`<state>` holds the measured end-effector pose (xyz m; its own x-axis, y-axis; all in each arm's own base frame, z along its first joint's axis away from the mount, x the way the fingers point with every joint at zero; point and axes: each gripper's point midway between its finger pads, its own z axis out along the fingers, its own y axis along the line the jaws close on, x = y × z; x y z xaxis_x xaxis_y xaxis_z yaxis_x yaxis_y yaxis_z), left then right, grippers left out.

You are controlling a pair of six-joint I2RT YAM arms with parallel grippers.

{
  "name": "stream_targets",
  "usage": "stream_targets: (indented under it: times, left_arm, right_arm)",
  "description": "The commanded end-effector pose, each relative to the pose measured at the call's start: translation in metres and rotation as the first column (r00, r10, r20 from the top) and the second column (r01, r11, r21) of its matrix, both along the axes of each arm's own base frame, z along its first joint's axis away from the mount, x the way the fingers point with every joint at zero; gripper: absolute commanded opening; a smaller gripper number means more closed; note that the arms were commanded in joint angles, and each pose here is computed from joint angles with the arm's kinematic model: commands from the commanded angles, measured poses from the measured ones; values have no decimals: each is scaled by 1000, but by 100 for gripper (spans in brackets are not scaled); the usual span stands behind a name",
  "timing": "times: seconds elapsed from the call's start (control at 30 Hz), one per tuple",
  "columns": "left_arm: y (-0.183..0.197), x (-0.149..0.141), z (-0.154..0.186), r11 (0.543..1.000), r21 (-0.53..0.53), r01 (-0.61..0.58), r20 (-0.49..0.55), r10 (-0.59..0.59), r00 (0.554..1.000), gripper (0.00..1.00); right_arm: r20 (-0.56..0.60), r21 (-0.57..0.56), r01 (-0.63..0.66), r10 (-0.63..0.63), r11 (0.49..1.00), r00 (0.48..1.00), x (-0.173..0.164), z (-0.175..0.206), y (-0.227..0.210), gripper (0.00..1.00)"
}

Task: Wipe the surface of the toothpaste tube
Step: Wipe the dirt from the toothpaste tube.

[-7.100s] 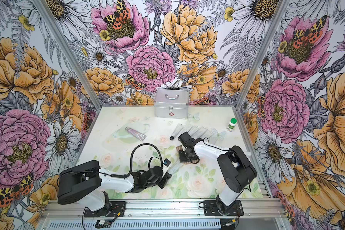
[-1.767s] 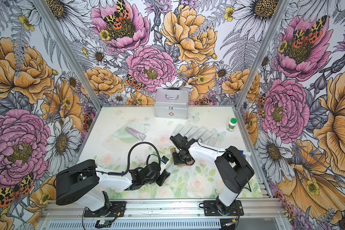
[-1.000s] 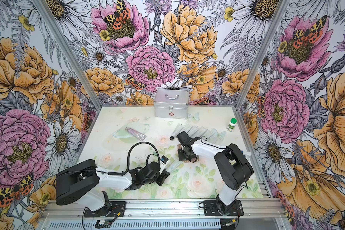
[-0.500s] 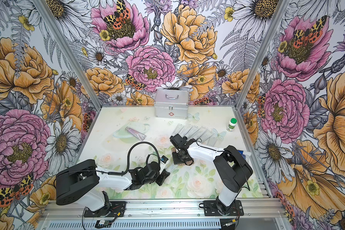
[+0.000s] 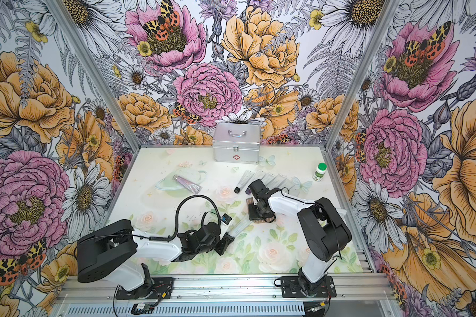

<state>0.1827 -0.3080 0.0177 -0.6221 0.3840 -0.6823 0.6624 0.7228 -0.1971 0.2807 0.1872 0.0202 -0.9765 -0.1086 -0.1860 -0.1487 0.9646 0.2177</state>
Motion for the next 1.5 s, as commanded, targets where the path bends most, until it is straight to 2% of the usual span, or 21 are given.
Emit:
stream_targets:
  times: [0.0,0.27,0.43,0.63,0.83,0.97,1.23,1.47]
  left_arm:
    - [13,0,-12,999,40,-33,-30,34,999,30]
    - [13,0,-13,999,43,-33,-30,34,999,29]
    - [13,0,-14,998,46,-35,-29,36,999,29]
    - [14,0,-14,998,47,-35,-28,37,999,29]
    - [14,-1,-14,998,48,-34,-27,35,999,29]
    - [14,-1,-14,998,47,-34,-24,35,999,29]
    - [13,-2,-13,998,52,-29,-18,30,999,29]
    - [7,-6,-14,998,61,-9,-13,10,1000,29]
  right_arm:
    - [-120,-111,-24,10,994,993,-34,-22,-20,0]
    - [-93,53,-75,80,996,992,-52,15,34,0]
    - [-106,80,-117,126,990,986,-67,18,55,0]
    - [-146,4,-111,111,994,983,-68,-12,39,0]
    - [-161,-35,-16,10,999,987,-48,-29,-3,0]
    - [-137,-4,19,-19,1000,990,-36,-18,-11,0]
    - [-83,128,-12,23,992,996,-30,26,20,0]
    - [-63,173,-29,40,984,997,-15,44,36,0]
